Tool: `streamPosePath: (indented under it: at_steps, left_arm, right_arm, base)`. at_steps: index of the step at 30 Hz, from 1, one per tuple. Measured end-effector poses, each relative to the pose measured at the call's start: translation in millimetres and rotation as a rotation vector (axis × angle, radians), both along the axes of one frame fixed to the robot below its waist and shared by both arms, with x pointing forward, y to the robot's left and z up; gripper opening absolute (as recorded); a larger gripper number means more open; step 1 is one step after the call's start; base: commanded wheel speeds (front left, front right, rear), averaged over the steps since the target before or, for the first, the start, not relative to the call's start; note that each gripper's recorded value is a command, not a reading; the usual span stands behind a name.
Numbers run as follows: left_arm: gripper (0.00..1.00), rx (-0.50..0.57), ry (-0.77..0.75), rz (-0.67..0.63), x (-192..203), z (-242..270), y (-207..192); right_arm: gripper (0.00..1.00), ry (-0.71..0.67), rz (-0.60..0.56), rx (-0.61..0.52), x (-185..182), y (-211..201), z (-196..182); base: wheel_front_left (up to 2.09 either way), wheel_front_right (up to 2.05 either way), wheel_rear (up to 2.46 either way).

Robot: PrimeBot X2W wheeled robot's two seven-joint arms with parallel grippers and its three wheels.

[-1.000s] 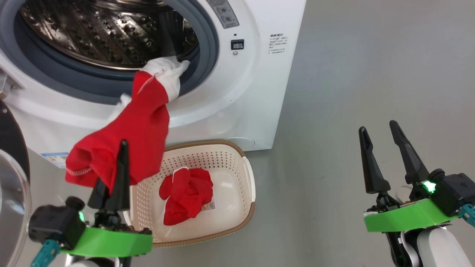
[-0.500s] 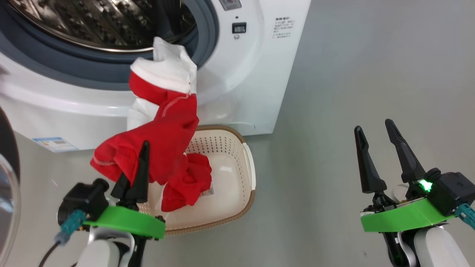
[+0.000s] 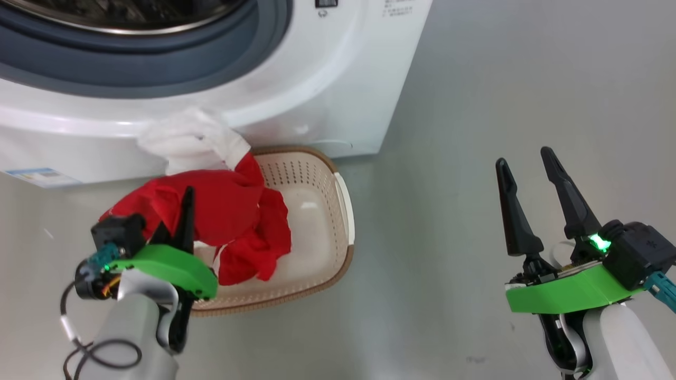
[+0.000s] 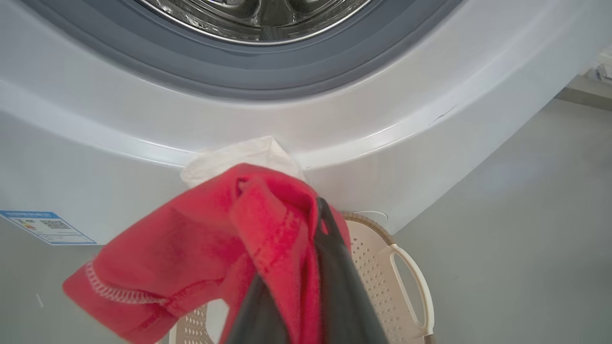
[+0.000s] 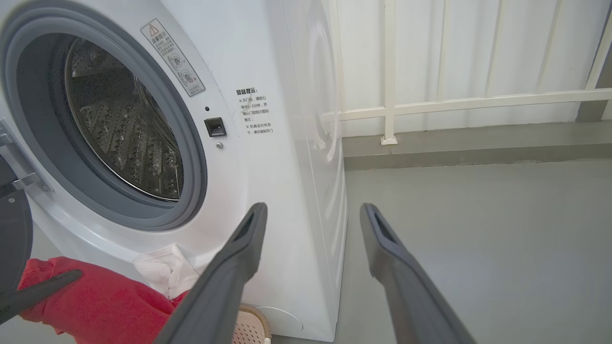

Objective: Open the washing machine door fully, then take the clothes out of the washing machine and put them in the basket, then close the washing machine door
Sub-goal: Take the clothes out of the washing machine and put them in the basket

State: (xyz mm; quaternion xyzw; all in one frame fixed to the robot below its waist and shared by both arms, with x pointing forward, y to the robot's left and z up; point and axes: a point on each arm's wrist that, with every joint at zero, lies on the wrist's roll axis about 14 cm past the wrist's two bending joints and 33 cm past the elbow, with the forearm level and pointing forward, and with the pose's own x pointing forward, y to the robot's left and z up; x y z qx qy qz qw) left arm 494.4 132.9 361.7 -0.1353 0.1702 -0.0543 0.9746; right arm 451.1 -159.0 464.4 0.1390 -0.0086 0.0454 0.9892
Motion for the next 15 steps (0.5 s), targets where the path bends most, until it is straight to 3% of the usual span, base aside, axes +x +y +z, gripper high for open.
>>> streamPosePath:
  at_steps: [15]
  left_arm:
    - [0.00, -0.012, 0.329, -0.015, 1, -98, -10]
  right_arm:
    - [1.00, 0.071, 0.022, -0.001, 20, 5, -37]
  base:
    - [0.00, 0.00, 0.00]
